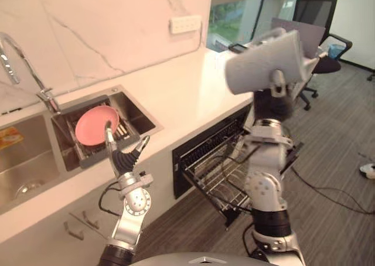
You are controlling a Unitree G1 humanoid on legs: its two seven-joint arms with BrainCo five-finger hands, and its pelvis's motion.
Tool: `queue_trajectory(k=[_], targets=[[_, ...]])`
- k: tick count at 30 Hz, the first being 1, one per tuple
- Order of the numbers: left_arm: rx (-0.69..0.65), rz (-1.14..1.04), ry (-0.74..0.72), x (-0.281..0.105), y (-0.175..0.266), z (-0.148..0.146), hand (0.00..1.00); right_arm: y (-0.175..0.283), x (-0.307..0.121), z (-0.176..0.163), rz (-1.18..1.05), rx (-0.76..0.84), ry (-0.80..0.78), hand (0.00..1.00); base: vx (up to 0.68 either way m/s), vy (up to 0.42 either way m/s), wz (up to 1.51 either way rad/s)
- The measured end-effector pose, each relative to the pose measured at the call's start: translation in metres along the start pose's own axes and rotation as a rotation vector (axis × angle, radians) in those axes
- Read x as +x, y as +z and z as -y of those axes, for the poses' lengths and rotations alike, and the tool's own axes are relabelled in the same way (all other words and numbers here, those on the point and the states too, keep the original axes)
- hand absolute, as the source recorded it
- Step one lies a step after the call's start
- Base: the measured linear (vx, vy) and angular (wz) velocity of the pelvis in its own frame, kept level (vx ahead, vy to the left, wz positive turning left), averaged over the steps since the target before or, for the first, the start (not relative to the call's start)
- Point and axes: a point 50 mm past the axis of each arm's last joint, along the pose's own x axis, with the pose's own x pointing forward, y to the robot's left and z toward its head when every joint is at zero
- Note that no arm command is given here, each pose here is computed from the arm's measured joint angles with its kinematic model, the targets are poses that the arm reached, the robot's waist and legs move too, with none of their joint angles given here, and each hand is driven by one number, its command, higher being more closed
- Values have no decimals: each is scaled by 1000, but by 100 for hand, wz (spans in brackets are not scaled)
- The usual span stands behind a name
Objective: Walk over to the sink, pick up the cup, carry it to the dishwasher, place the cup inside the dishwasher, then close the dishwasher door
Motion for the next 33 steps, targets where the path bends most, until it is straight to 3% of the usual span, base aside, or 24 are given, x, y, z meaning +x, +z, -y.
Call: queue_trajectory(k=[2,7,11,14,16,21,23,26,27,30,33], targets=[[-73,-43,-99,-7,1,7,0,13,-3,14,34,-81,-42,100,30,2,-10],[-459,-307,-509,-31,-5,38,0,36,-11,42,72,-385,-148,100,25,7,-11],[-679,-582,-812,-68,-17,66,0,23,-25,82,-95,-540,-266,100,2,9,-9],[-733,-783,-910,-91,-37,69,0,14,-36,105,-198,-604,-313,100,-32,2,-3],[-688,-903,-916,-103,-56,61,0,13,-38,116,-243,-655,-320,100,0,0,0],[-361,-1183,-726,-131,-122,11,0,21,-42,144,-312,-822,-378,100,33,3,16],[-169,-1278,-569,-139,-149,-29,0,15,-46,155,-378,-877,-404,100,18,3,14],[-59,-1246,-407,-127,-160,-62,0,10,-52,166,-457,-937,-428,100,-14,3,17],[5,-1278,-265,-129,-171,-92,0,4,-55,174,-516,-967,-445,100,-42,3,7],[37,-1332,-72,-133,-179,-128,0,2,-64,189,-608,-1036,-481,100,-40,-4,33],[116,-1503,79,-172,-184,-167,0,-3,-70,205,-732,-1095,-493,100,-39,15,20]])
